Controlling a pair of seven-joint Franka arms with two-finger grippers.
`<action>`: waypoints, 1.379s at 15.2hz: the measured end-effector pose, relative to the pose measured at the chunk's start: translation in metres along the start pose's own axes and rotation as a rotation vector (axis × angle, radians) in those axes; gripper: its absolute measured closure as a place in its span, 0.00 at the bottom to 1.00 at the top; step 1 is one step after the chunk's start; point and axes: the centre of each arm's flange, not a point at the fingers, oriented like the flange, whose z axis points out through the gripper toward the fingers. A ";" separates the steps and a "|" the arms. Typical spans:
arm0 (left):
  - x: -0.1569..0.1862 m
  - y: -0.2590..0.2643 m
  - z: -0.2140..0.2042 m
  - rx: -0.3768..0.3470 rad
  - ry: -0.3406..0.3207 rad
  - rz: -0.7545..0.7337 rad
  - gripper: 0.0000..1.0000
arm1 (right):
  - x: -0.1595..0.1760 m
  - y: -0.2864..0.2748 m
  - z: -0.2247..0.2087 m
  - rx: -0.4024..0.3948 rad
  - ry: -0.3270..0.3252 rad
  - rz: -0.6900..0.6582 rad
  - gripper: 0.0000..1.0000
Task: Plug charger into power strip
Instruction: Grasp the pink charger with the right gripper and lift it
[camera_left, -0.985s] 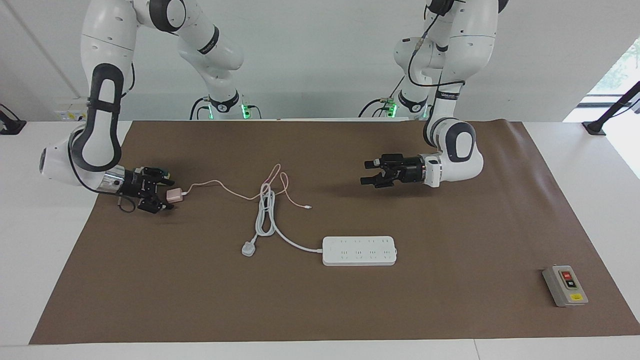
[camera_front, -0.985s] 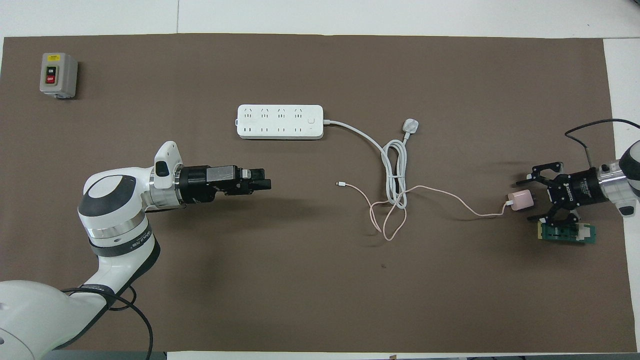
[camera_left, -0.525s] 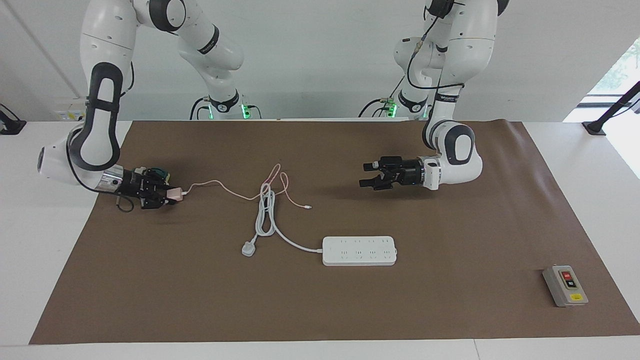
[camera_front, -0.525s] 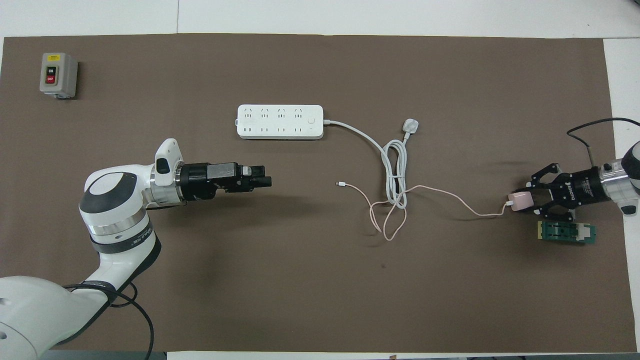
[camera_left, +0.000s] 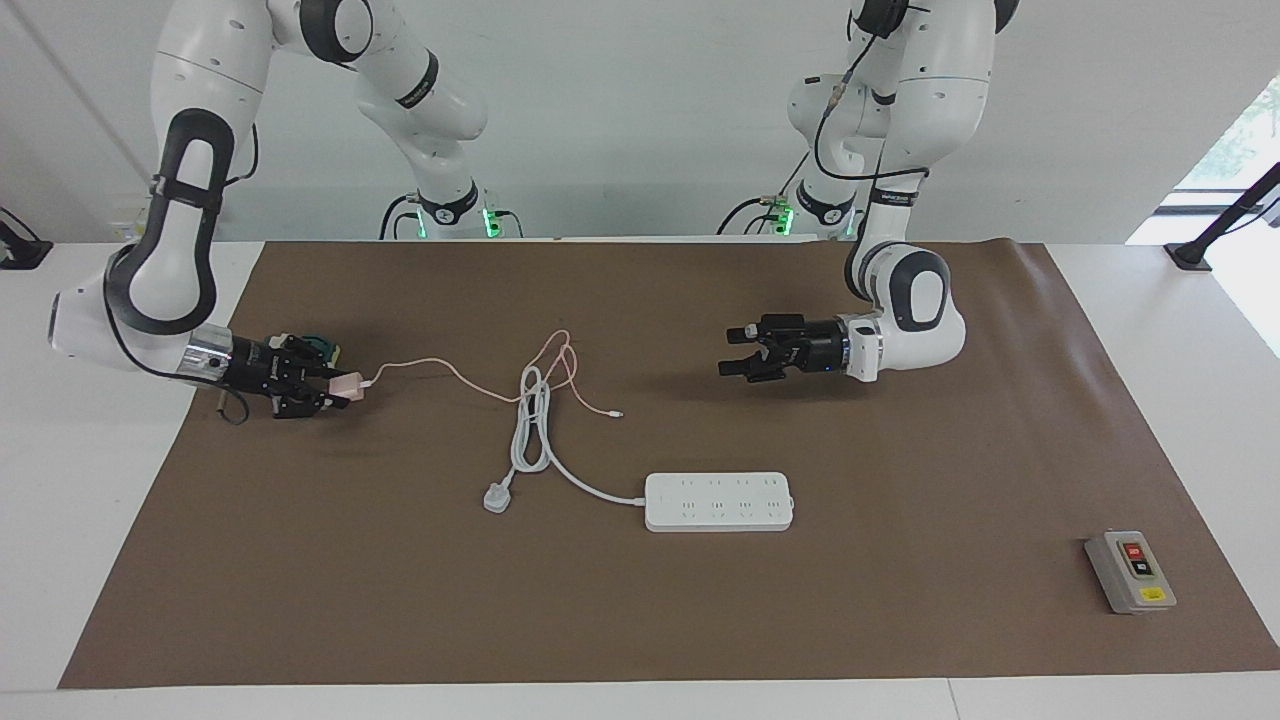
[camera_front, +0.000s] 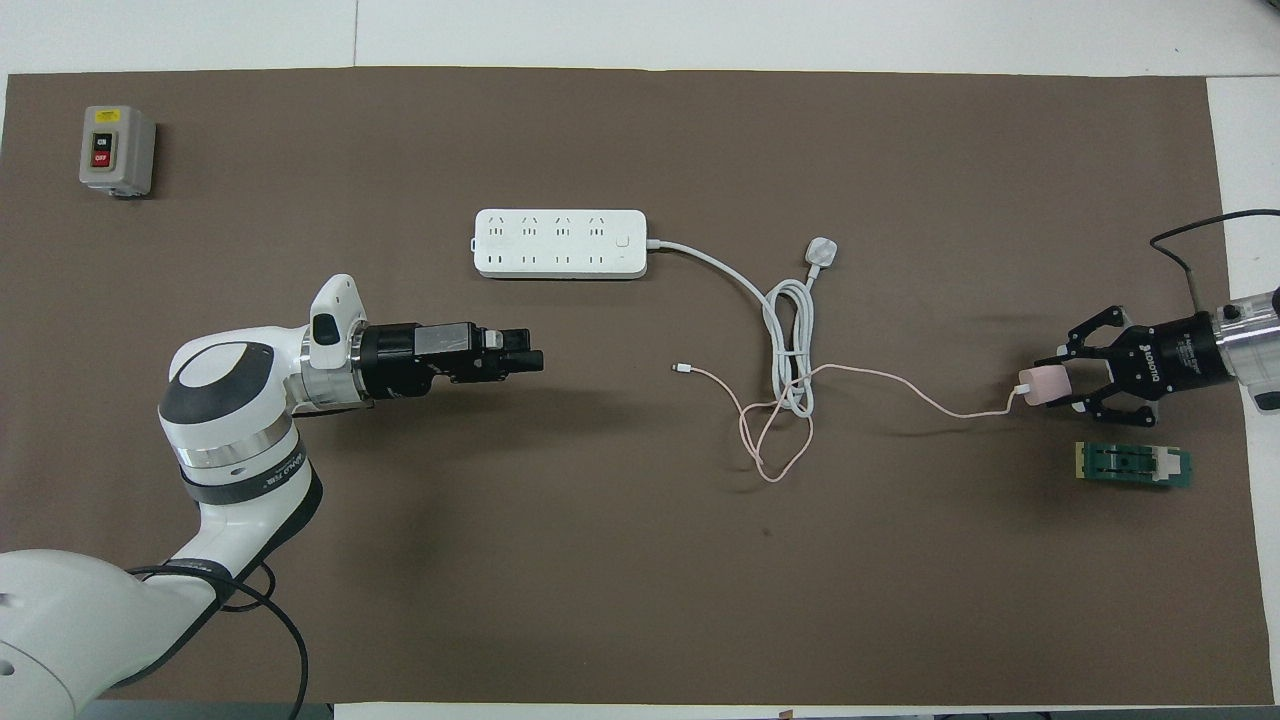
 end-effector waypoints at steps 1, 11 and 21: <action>0.000 0.000 0.000 0.000 0.000 0.000 0.00 | -0.011 -0.009 -0.002 0.010 -0.008 0.010 0.53; 0.000 -0.004 0.002 -0.010 -0.011 -0.008 0.00 | -0.177 -0.086 0.027 0.015 -0.009 0.064 0.53; 0.004 -0.014 0.004 -0.023 -0.021 -0.001 0.00 | -0.254 -0.106 0.081 0.004 -0.043 0.026 0.53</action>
